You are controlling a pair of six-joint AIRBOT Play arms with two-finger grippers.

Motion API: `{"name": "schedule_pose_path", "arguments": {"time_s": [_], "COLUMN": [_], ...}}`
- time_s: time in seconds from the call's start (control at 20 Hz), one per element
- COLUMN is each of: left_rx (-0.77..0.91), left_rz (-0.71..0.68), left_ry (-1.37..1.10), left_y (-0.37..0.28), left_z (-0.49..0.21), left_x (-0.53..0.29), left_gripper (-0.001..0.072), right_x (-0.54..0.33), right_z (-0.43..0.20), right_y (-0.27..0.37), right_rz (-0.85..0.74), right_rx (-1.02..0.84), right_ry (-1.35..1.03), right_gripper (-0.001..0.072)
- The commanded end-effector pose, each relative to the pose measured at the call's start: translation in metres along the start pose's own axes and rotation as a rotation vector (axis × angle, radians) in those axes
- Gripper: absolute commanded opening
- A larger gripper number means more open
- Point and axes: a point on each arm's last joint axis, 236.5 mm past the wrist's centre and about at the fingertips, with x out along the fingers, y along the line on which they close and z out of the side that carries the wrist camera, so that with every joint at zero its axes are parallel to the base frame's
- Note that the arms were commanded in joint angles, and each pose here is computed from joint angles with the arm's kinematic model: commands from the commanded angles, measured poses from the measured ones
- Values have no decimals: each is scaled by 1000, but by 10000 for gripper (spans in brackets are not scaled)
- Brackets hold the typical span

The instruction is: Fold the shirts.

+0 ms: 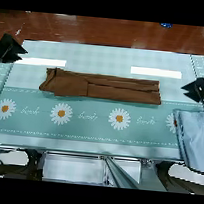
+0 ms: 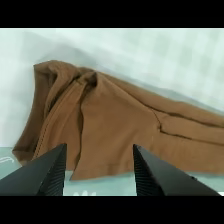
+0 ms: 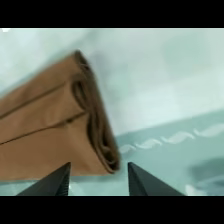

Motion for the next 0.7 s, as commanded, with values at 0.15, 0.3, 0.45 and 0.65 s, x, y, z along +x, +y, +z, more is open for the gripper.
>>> {"name": "schedule_pose_path", "arguments": {"time_s": [0.15,0.3,0.45,0.65], "left_rx": [206,263,298,300], "left_rz": [42,12,-4,-3], "left_ry": [-215,-106,-62,-69], "left_y": [-30,-42,-52,-53], "left_z": [-110,-158,-172,-170], "left_x": [30,60,74,77], "left_gripper": [507,507,507,507], "right_x": [55,82,106,139], "right_z": [-41,-44,-37,-35], "right_y": [-3,13,22,29], "right_rz": [14,35,26,13], "right_rx": [31,-1,-20,-3], "right_ry": [62,112,132,175], "right_gripper": [417,418,418,418]}}
